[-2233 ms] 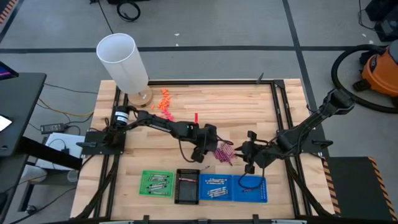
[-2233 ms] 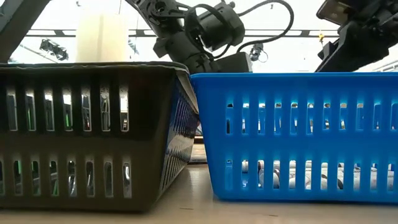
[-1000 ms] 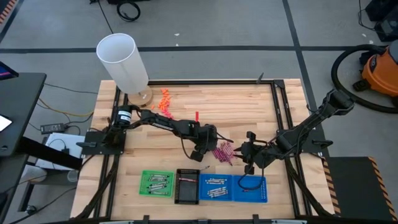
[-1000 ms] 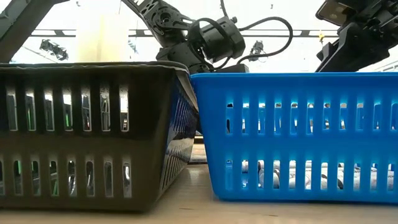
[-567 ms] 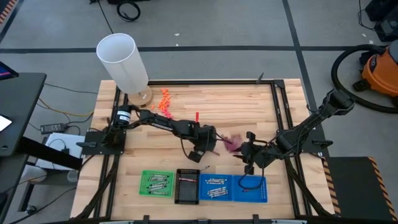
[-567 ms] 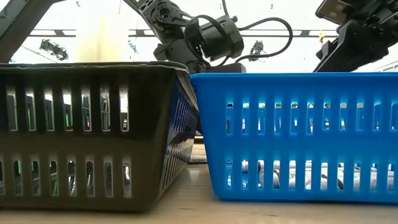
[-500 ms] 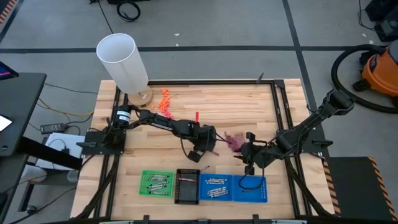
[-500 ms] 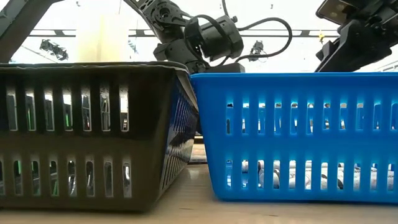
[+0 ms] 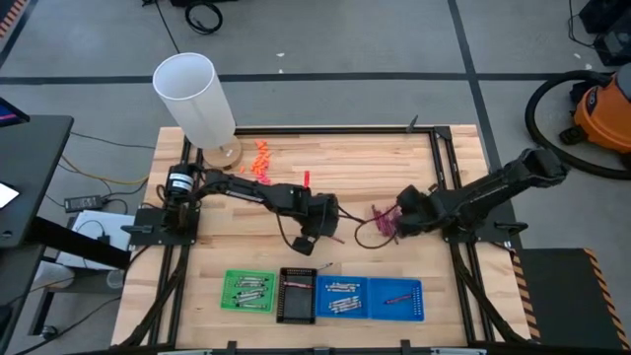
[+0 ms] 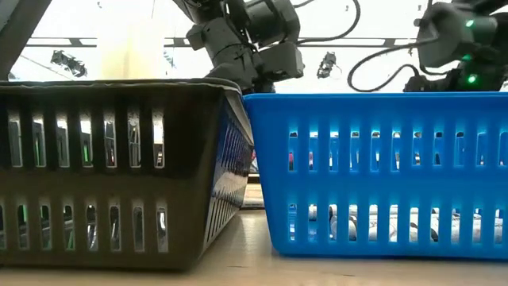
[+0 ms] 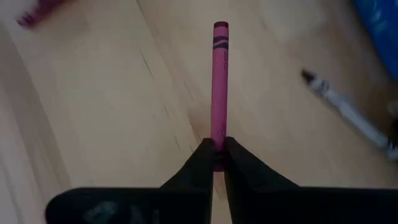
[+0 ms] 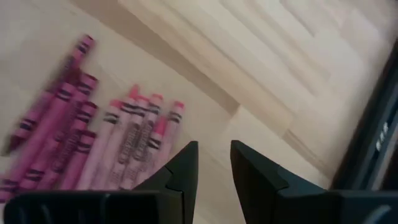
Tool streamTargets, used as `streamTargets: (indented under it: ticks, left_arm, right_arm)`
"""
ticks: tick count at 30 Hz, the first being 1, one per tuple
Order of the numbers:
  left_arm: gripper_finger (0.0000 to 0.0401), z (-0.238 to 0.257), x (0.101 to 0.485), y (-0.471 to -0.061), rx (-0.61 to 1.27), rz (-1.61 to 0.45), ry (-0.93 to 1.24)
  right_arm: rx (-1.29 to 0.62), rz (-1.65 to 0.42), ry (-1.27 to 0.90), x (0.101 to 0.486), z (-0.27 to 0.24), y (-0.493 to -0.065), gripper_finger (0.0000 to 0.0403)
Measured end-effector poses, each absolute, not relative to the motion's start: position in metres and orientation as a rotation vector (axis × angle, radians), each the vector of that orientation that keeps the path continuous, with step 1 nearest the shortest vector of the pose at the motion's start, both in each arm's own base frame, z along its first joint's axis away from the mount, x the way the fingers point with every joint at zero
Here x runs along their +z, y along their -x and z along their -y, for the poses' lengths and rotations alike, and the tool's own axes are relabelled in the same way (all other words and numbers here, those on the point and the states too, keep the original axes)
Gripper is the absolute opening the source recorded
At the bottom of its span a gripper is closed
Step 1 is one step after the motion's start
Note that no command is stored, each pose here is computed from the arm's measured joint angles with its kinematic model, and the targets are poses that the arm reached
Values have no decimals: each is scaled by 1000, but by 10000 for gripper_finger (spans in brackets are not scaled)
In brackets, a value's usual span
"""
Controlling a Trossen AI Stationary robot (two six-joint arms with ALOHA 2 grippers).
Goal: Sort crayons
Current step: Put the red crayon into the right blue bin
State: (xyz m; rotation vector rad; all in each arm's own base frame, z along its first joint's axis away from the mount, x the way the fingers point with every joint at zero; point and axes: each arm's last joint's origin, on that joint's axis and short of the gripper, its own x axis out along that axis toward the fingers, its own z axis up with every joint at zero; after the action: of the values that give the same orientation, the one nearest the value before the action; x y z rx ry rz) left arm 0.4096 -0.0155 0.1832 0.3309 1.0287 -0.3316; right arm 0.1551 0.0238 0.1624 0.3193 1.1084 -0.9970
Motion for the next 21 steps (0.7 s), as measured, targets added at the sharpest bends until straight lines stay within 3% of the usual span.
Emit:
streamTargets:
  ticks: [7,14,21]
  left_arm:
    - [21,26,166,-405,-352,-986,-282]
    - [21,43,177,-406,-378,-905,-303]
    - [21,47,192,-405,-300,-862,-330]
  right_arm:
    - [-946,-1176,-399,161,-10,-162,104]
    - [-905,-1190,-380,162,-6,-164,102]
    - [-614,-1009,-314,176,-26,-179,99]
